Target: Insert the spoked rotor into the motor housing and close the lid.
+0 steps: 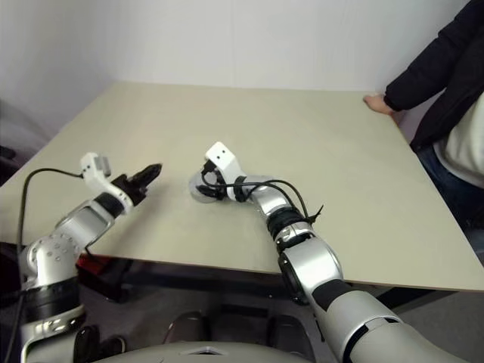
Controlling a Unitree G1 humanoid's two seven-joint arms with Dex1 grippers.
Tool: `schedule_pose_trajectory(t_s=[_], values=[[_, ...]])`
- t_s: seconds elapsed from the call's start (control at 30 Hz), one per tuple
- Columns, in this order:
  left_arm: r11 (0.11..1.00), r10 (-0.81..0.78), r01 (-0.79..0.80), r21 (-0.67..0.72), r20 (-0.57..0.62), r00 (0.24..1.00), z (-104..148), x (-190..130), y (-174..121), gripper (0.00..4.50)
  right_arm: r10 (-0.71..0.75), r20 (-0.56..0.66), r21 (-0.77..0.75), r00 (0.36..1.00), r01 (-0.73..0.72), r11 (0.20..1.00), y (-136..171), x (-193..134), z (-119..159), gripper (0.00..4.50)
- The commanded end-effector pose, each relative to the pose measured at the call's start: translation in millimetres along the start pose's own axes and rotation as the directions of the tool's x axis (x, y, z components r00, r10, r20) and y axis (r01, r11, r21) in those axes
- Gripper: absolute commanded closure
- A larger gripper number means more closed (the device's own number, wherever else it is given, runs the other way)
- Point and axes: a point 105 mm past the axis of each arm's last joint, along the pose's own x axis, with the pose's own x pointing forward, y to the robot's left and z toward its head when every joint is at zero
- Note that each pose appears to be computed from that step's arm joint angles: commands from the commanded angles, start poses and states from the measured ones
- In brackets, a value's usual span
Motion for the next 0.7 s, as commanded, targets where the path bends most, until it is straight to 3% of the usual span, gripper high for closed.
schedule_pose_trajectory(t_s=[0.03, 0.23, 0.43, 0.7], values=[[0.991, -0.091, 0.091, -0.102, -0.001, 0.996, 0, 24, -24, 2.53, 0.023, -0.101, 0.030, 0.995, -0.021, 0.999, 8, 0, -29, 1.39], [0.969, -0.118, 0.096, -0.229, -0.085, 0.989, -25, 53, -29, 4.47, 0.023, -0.094, 0.029, 0.995, -0.021, 0.999, 10, 0, -28, 1.39], [0.964, -0.077, 0.022, -0.263, -0.200, 0.977, -49, 58, -19, 4.49, -0.002, -0.092, 0.028, 0.996, 0.005, 1.000, 4, -3, -29, 1.39], [0.964, 0.053, -0.136, -0.227, -0.339, 0.939, -76, 42, 8, 4.49, -0.030, -0.097, 0.033, 0.995, 0.033, 0.999, 0, -5, -32, 1.39]])
